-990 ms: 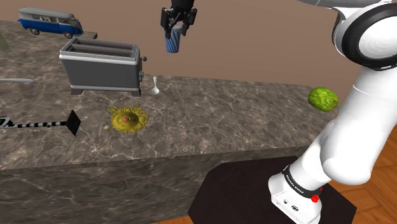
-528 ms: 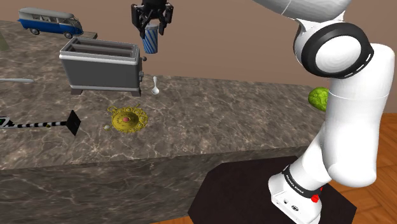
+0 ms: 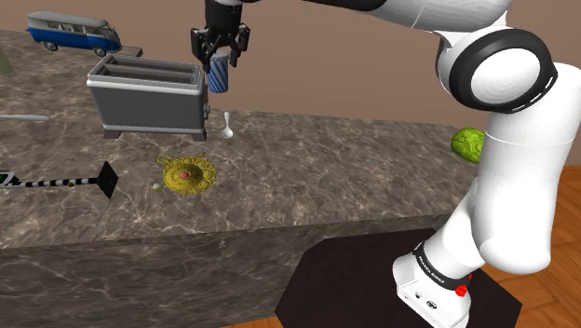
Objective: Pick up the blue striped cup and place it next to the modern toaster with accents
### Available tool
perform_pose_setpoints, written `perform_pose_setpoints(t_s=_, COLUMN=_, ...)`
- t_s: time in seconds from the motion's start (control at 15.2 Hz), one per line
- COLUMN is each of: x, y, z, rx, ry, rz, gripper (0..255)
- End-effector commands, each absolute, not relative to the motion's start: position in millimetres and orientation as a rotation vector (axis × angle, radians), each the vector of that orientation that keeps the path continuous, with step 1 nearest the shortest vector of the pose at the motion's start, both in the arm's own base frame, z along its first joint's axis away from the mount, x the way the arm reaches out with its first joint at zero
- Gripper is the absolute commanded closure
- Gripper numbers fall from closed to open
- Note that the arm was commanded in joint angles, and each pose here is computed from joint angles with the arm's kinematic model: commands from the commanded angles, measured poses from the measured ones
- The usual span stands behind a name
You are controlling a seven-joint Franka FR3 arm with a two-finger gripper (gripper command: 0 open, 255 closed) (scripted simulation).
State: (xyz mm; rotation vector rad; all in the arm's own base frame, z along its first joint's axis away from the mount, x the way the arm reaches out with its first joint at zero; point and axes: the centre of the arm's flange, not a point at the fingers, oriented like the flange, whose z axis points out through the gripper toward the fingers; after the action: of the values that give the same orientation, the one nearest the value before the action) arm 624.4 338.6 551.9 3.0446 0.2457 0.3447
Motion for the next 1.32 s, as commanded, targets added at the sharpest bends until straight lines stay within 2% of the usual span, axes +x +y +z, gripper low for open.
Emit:
perform_pose_setpoints(t_s=0.0, x=624.9, y=338.5, z=542.2, rx=3.045, ry=0.246, rz=0.347, gripper=255)
perform_pose_setpoints(t_s=1.25, x=624.9, y=338.5, z=441.9, rx=3.045, ry=0.246, rz=0.347, gripper=255)
